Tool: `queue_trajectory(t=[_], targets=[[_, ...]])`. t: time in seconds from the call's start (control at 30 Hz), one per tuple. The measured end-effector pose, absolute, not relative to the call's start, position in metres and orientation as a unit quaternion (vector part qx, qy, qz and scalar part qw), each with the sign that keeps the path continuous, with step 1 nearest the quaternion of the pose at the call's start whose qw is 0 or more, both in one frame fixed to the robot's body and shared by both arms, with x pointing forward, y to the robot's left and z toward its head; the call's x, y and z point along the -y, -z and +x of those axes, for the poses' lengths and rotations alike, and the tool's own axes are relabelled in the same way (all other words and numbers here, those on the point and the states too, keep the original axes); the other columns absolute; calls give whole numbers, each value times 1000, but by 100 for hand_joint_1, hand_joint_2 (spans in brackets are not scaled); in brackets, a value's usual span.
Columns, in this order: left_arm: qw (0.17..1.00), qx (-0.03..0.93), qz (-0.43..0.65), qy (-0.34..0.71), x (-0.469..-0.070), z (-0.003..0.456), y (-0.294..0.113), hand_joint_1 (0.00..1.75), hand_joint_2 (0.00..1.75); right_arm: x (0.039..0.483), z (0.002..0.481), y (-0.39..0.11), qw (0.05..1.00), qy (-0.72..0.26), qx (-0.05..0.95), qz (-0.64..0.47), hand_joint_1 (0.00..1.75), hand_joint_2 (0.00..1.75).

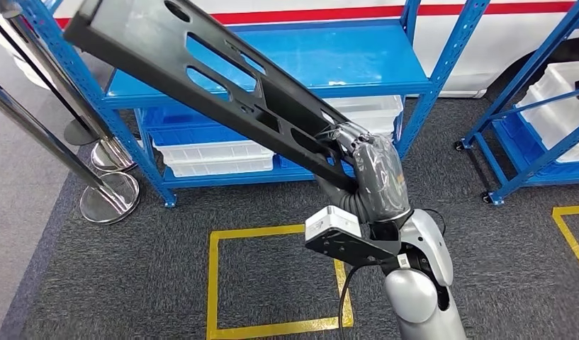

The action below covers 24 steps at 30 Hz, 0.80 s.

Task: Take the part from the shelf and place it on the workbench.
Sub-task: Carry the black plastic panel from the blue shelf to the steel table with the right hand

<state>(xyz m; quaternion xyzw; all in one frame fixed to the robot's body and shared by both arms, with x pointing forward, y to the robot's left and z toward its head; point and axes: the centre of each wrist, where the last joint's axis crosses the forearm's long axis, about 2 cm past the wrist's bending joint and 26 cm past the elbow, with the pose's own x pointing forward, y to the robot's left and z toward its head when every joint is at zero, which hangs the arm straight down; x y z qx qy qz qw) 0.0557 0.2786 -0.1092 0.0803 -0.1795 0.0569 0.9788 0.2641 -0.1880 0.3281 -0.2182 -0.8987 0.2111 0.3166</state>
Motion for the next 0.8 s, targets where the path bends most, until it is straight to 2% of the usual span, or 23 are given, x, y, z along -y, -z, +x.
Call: queue_trajectory(t=[0.8], targets=[[977,188,84,-55,-281,56,109,0,175,195,263,-326,318,-218,900,-203,175,175]])
